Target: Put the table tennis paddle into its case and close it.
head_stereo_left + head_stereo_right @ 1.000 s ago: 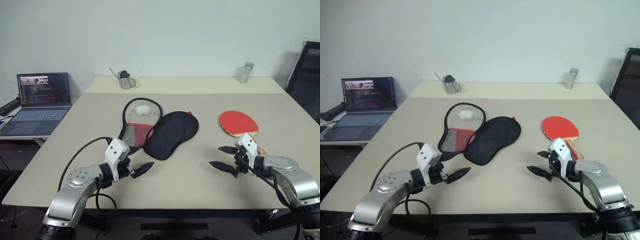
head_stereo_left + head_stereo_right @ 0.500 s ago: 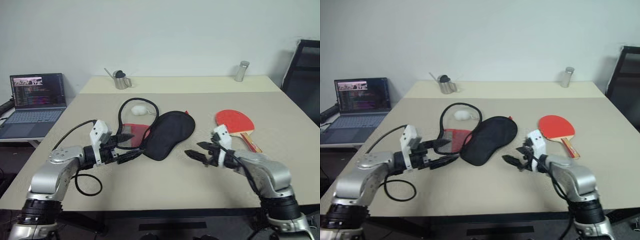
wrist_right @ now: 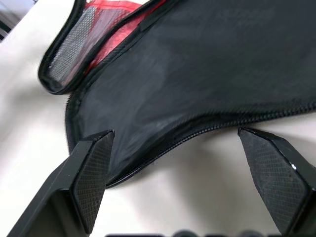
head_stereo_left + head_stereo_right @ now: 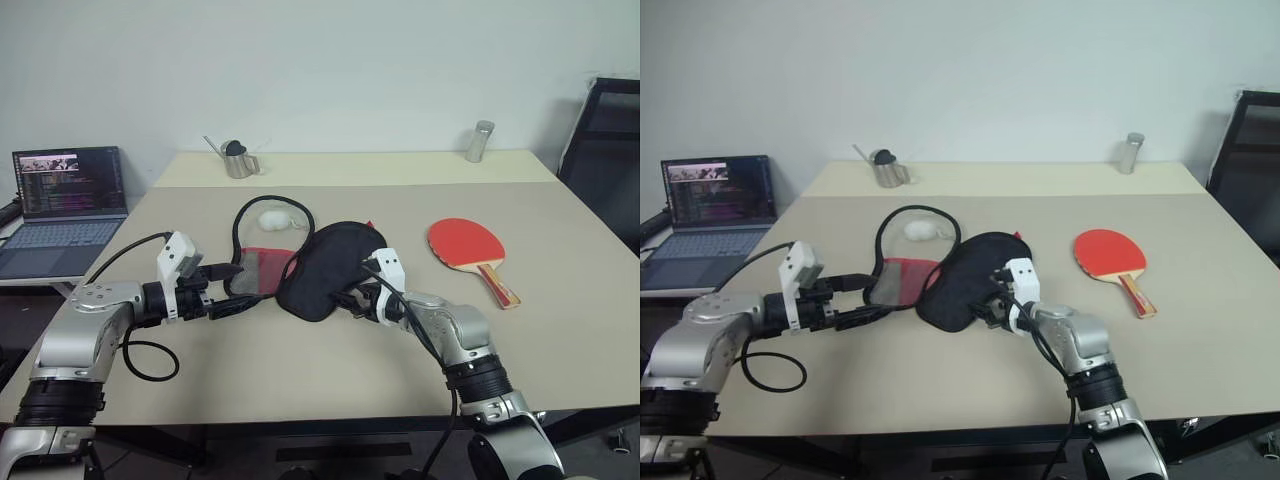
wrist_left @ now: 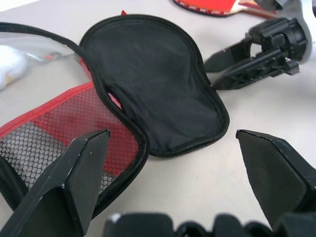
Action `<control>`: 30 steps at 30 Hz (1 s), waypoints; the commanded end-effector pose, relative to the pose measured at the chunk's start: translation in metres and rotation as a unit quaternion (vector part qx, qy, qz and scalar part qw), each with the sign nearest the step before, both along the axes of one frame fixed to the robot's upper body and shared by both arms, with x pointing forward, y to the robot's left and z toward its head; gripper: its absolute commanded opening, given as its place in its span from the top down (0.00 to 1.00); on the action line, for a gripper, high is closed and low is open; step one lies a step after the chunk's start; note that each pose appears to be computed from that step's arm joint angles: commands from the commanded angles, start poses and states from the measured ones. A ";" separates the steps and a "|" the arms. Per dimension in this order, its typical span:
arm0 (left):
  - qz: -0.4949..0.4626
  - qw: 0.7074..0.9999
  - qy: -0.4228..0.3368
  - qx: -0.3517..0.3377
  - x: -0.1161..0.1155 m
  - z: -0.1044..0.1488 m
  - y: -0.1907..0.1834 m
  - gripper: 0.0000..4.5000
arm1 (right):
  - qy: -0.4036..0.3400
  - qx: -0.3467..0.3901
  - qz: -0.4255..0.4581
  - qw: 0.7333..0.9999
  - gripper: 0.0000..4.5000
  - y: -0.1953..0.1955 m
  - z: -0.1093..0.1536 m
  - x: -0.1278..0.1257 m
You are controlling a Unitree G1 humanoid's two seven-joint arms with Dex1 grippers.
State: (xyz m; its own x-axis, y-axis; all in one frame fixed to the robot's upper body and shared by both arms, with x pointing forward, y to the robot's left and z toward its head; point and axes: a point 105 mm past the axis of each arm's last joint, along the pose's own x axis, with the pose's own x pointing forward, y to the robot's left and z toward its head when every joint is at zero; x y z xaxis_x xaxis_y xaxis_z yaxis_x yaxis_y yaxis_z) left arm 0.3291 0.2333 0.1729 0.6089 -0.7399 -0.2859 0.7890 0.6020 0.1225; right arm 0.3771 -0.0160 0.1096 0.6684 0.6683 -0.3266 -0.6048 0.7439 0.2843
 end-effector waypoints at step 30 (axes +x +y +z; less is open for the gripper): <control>-0.056 0.997 -0.061 0.006 -0.005 0.027 -0.026 0.00 | 0.036 0.011 0.014 0.999 0.98 0.014 -0.004 -0.010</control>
State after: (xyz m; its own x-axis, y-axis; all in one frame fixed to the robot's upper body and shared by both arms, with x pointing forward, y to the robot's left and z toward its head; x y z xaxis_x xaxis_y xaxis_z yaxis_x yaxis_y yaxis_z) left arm 0.3277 0.2168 0.1863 0.5751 -0.7772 -0.2553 0.8180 0.5420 0.1927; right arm 0.3703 0.0008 0.0981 0.6291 0.6795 -0.3774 -0.5903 0.7336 0.3368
